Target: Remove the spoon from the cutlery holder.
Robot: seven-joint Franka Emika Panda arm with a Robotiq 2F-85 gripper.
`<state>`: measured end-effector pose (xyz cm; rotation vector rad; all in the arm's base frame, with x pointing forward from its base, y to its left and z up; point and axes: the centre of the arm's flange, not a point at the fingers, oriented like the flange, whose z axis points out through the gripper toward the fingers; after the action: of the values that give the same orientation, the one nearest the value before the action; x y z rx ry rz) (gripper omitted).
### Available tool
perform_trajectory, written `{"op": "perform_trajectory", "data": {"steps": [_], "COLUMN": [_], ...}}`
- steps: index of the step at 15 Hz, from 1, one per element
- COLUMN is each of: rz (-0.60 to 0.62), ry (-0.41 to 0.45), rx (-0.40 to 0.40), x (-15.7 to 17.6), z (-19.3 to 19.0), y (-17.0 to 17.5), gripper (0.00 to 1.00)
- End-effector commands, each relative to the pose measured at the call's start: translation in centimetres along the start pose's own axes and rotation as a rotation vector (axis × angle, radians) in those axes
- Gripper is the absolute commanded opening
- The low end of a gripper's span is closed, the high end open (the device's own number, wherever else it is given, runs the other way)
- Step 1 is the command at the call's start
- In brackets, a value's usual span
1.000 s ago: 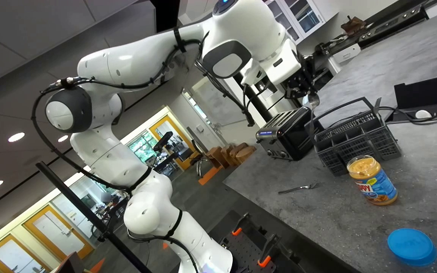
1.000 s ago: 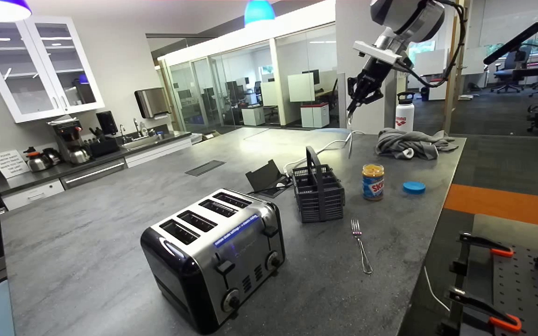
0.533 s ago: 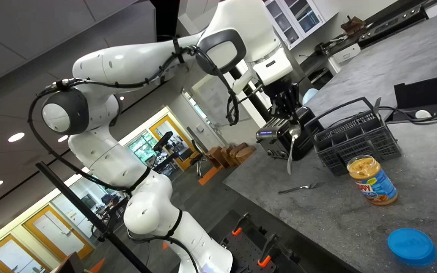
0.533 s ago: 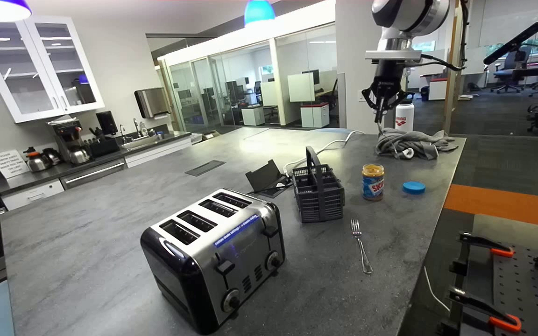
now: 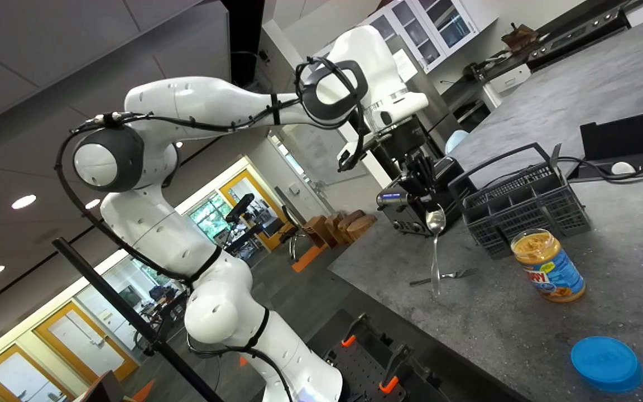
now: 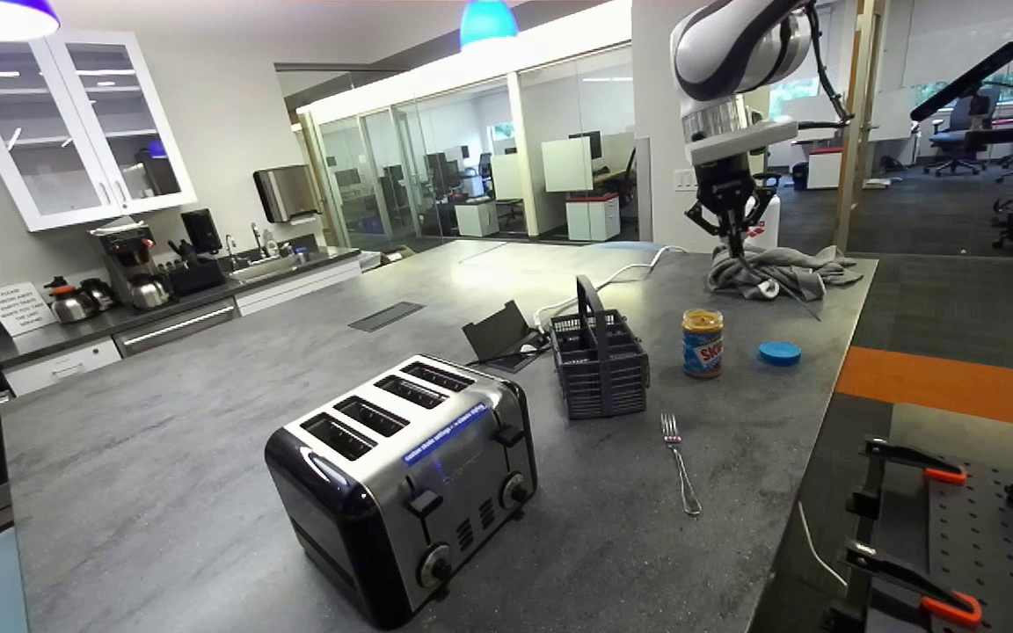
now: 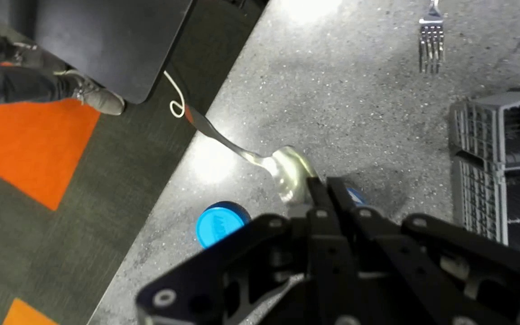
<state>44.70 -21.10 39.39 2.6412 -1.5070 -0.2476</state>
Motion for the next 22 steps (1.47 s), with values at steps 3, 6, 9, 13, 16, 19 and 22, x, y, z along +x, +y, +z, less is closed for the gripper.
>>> {"op": "perform_trajectory", "data": {"steps": [3, 6, 9, 13, 16, 19, 22], "rz": [-0.249, -0.394, -0.495, -0.460, -0.458, -0.511, -0.573], "ry": [0.152, 0.224, 0.257, 0.219, 0.217, 0.248, 0.264], "rx": [-0.145, -0.194, -0.138, -0.121, -0.118, -0.170, -0.216], "x": [-2.6, -3.3, -4.0, -3.9, -3.9, -5.4, -6.7], "z": [4.9, 7.7, 10.3, 10.7, 10.8, 11.9, 13.0], "y": [-2.9, -4.3, -5.2, -5.6, -5.6, -6.8, -8.0], "gripper": [0.01, 0.01, 0.01, 0.04, 0.01, 0.01, 0.01]}}
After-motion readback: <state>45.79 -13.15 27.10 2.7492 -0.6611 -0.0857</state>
